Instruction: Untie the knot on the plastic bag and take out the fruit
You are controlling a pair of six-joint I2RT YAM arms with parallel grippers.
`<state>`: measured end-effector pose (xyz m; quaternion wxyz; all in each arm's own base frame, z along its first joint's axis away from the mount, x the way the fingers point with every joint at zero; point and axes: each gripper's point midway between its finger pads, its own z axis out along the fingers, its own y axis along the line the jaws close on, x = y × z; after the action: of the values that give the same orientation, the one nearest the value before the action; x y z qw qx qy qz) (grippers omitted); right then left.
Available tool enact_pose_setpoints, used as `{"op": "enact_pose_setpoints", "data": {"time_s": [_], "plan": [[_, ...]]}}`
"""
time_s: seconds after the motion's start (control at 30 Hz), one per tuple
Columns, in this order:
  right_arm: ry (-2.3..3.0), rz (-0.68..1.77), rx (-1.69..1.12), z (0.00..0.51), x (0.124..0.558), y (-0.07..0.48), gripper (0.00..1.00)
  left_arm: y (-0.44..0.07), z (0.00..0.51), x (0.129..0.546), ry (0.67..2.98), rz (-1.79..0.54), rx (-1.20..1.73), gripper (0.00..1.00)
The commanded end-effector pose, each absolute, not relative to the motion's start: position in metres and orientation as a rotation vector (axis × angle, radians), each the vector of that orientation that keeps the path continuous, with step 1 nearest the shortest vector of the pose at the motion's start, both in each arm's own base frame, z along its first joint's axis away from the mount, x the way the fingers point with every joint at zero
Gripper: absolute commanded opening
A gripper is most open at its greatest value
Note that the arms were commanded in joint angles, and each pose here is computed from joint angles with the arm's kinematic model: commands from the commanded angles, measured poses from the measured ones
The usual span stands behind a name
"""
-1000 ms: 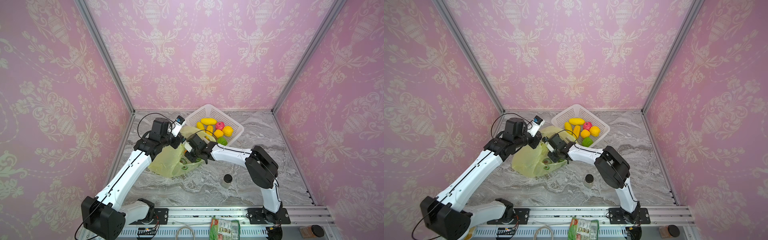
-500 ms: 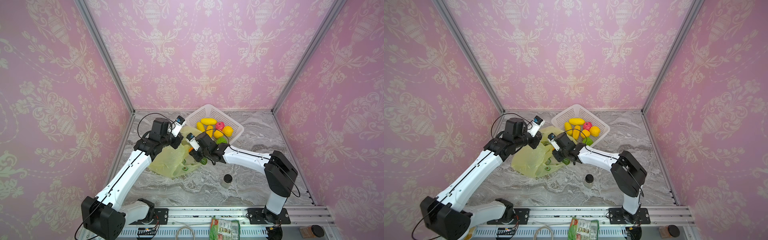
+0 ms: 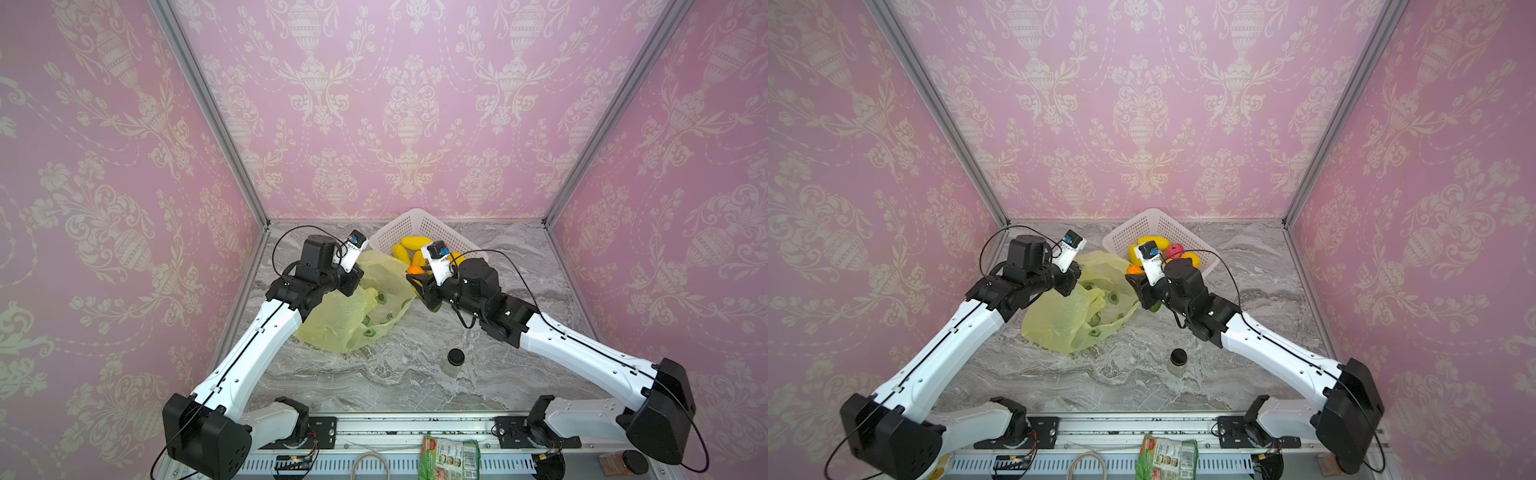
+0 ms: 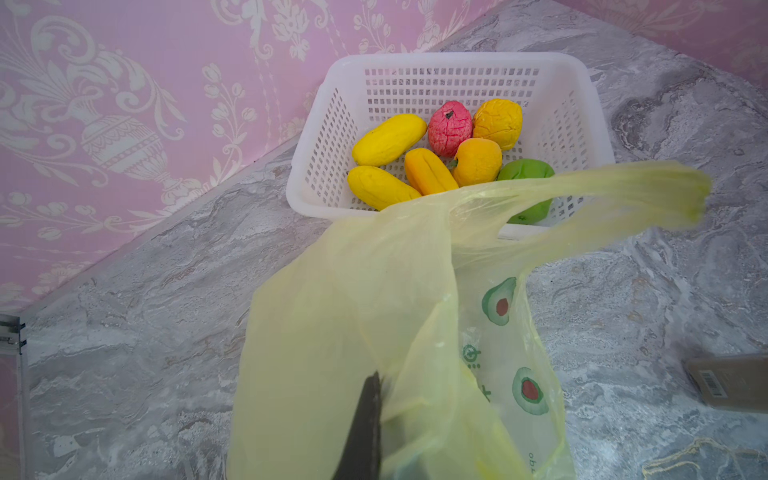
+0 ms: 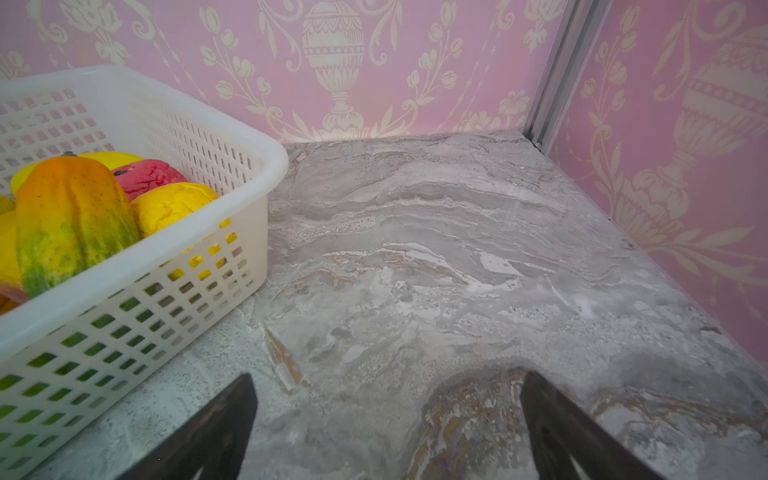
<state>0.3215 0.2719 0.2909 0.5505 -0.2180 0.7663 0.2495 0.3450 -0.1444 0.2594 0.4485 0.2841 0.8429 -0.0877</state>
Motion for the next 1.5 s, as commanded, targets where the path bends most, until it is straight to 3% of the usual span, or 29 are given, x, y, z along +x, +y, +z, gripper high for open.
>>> {"op": "enact_pose_setpoints", "data": {"time_s": [0.0, 0.23, 0.57, 0.7, 1.07, 1.23, 1.47], "plan": [[1.817, 0.58, -0.301, 0.294, 0.343, 0.225, 0.11, -0.128, 0.264, 0.353, 2.088, -0.17, 0.618, 0.0], [1.994, 0.448, -0.016, 0.237, 0.398, 0.149, 0.11, -0.12, 0.272, 0.356, 2.049, -0.184, 0.563, 0.0], [2.234, 0.387, 0.091, 0.149, 0.477, 0.141, 0.07, -0.117, 0.279, 0.355, 2.023, -0.191, 0.552, 0.0], [2.237, 0.395, 0.138, 0.147, 0.506, 0.142, 0.06, -0.116, 0.279, 0.354, 2.021, -0.184, 0.553, 0.0], [2.284, 0.352, 0.326, 0.129, 0.533, 0.125, 0.14, -0.107, 0.286, 0.357, 2.004, -0.161, 0.525, 0.0], [2.295, 0.331, 0.348, 0.121, 0.541, 0.123, 0.31, -0.096, 0.303, 0.359, 1.956, -0.128, 0.48, 0.0], [2.265, 0.358, 0.339, 0.14, 0.542, 0.126, 0.7, -0.086, 0.368, 0.376, 1.801, -0.113, 0.355, 0.0]]}}
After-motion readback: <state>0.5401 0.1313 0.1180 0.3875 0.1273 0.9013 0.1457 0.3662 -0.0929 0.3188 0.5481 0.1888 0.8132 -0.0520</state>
